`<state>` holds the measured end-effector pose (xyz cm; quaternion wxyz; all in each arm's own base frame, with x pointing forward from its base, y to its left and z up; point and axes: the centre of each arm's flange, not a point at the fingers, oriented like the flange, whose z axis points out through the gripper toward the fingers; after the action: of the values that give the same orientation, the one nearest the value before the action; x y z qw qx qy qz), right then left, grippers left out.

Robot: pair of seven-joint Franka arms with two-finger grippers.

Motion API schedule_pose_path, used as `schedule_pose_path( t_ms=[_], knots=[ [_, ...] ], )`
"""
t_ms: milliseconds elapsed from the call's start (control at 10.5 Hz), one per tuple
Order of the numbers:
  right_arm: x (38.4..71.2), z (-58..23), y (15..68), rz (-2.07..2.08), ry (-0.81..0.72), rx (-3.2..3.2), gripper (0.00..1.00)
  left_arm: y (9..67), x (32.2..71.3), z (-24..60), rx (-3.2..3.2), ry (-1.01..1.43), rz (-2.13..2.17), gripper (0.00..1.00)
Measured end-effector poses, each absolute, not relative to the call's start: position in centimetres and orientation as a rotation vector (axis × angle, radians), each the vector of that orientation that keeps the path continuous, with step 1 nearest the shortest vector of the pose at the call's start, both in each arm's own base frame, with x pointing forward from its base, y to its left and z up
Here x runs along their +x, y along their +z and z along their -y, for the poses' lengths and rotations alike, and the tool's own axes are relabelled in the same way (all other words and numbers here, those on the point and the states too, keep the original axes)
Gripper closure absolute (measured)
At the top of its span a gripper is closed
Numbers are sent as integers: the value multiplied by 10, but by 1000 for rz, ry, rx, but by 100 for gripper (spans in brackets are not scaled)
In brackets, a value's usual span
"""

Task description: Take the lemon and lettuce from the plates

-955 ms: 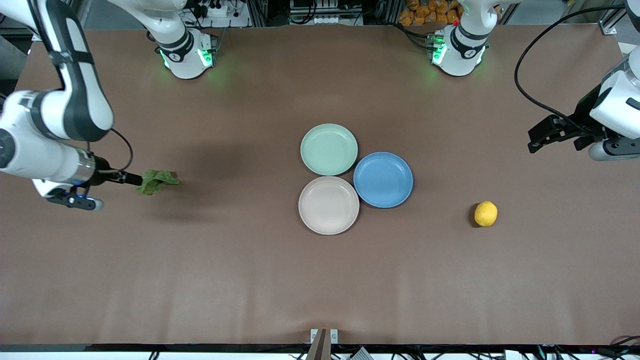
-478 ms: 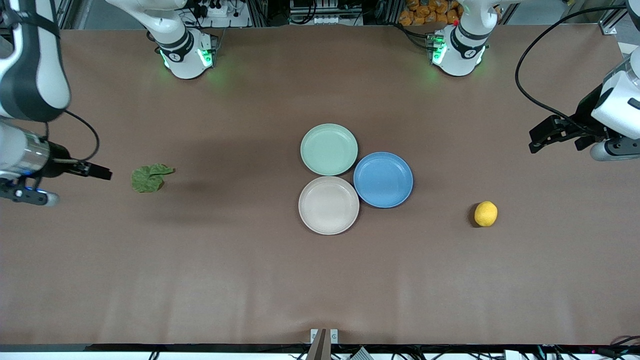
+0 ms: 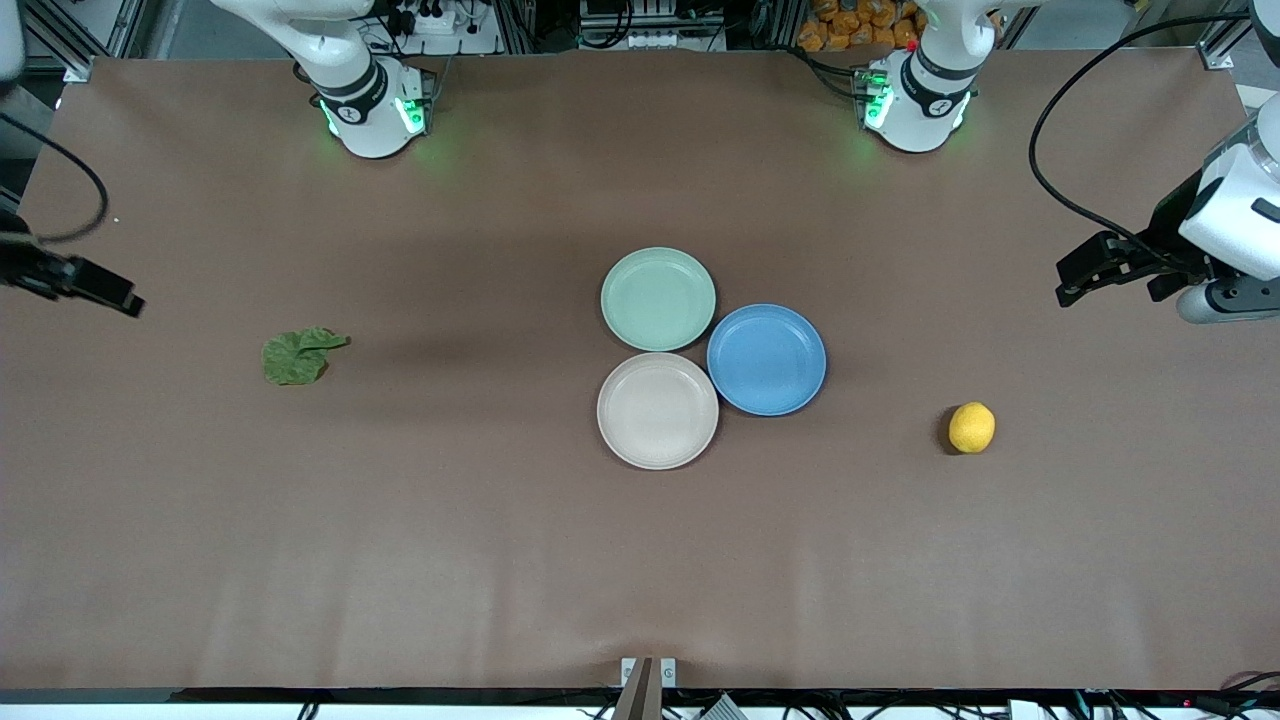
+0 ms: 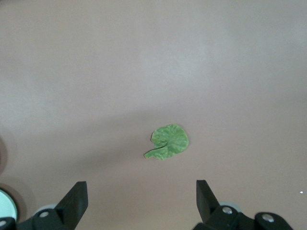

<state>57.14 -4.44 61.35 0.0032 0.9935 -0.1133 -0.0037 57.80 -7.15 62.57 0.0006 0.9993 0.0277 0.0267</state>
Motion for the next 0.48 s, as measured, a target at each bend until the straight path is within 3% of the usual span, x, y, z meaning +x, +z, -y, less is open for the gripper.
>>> schedule_pose_path(
  t_ms=[478],
  knots=[
    [542,57,678,400,74,3110,0,625,578,71,3138,82,-89,0]
  ],
)
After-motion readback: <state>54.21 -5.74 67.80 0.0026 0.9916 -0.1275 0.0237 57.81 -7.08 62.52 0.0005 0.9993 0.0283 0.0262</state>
